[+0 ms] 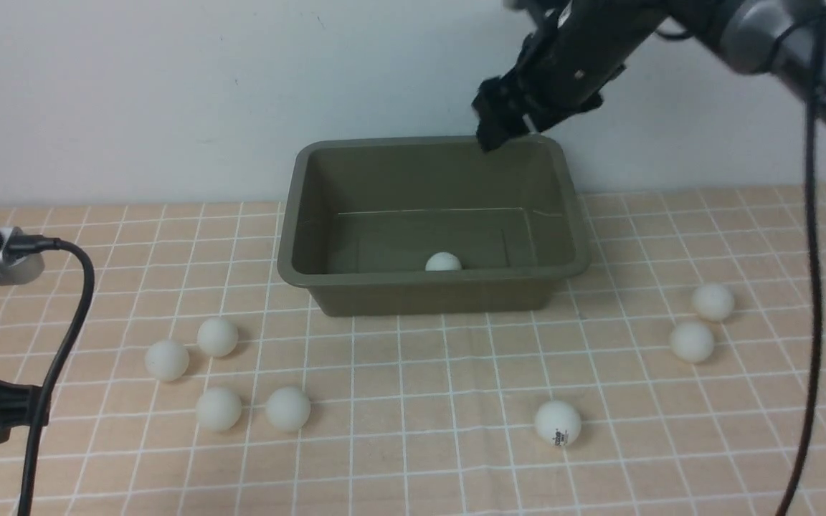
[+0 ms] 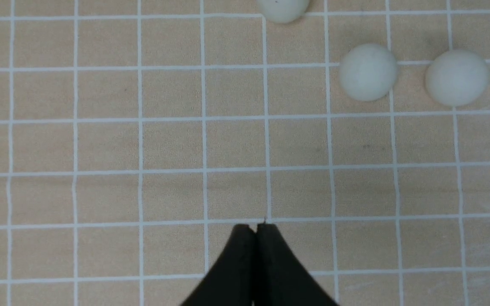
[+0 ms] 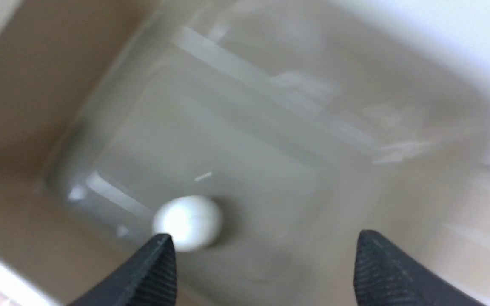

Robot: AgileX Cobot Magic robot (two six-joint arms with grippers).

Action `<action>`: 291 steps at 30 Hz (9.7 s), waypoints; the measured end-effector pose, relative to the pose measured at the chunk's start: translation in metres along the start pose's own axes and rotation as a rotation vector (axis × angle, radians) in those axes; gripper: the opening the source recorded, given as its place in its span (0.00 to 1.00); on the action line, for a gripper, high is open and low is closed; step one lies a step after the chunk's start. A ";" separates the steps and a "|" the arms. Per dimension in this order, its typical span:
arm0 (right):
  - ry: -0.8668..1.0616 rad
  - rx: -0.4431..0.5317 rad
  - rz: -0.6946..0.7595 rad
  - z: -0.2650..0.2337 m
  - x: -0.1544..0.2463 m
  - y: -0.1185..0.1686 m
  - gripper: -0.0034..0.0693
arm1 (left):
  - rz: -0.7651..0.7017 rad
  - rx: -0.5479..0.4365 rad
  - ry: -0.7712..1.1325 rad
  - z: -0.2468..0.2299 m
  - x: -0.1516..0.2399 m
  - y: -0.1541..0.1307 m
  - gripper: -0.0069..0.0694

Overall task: Put the table tennis balls into the box on the light coffee tablecloth.
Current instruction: 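Reach for and grasp a ping pong ball on the table, then release the ping pong ball into the bin and lift the gripper away, then reach for and grasp a ping pong ball on the table, then release the ping pong ball into the bin and lift the gripper away, then reach for and grasp a ping pong ball on the table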

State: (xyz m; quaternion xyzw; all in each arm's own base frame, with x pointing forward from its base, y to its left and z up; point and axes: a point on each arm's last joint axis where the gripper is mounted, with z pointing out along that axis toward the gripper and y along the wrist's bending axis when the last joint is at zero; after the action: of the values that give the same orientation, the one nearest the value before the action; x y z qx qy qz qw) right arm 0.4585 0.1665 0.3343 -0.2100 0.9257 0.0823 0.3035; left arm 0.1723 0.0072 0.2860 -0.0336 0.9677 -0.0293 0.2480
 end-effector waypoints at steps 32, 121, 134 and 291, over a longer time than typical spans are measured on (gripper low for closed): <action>0.414 0.149 0.375 0.061 0.150 -0.122 0.75 | 0.018 0.000 0.004 0.000 0.000 0.000 0.00; 0.117 0.115 0.254 -0.048 0.058 -0.083 0.70 | 0.018 0.004 0.020 0.000 0.002 0.000 0.00; 0.488 0.060 0.261 0.030 0.163 -0.067 0.70 | 0.003 0.024 0.027 0.000 0.002 -0.002 0.00; 0.586 -0.015 -0.170 0.067 0.187 0.100 0.53 | 0.003 0.028 0.058 0.000 0.005 -0.003 0.00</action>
State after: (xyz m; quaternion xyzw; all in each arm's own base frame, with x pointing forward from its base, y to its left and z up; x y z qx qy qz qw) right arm 0.3142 0.2114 0.1718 -0.3037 0.9524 -0.0007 0.0280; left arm 0.1677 0.0043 0.2838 -0.0281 0.9741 -0.0434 0.2202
